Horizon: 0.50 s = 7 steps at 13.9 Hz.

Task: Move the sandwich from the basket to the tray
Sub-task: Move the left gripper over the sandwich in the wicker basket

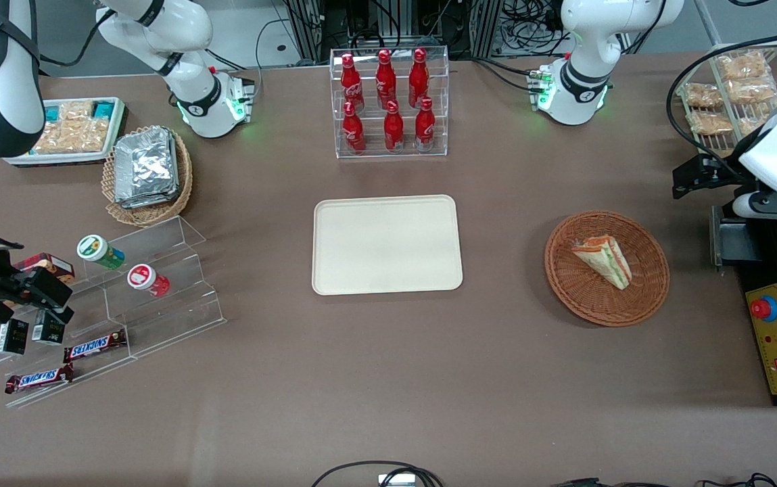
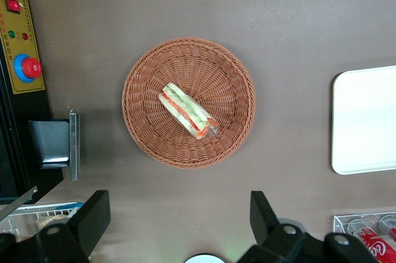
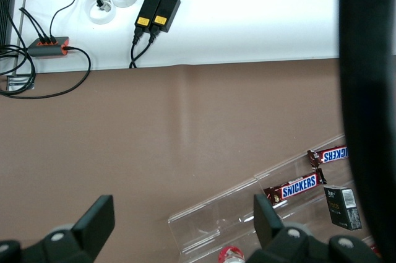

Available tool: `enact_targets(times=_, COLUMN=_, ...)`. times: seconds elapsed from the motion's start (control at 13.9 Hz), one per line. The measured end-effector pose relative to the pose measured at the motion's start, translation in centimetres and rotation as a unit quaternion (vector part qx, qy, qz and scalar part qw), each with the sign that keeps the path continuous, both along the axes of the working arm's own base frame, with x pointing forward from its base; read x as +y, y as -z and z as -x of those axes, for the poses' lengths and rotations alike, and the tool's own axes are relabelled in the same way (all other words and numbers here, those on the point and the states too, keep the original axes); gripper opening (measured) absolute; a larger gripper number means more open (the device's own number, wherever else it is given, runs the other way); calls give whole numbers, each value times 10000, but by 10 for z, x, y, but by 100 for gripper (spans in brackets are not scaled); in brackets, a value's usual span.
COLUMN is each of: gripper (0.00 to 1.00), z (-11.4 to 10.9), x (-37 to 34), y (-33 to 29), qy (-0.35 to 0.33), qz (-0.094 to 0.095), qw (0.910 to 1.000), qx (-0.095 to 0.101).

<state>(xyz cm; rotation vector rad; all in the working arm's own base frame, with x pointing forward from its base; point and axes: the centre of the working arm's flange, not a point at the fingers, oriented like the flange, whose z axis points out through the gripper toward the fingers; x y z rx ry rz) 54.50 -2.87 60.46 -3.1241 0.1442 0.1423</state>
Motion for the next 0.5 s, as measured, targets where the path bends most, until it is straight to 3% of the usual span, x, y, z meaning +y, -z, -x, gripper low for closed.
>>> enact_targets(times=0.5, gripper=100, z=-4, x=0, y=10, qy=-14, qz=-22, qw=10000, qx=89)
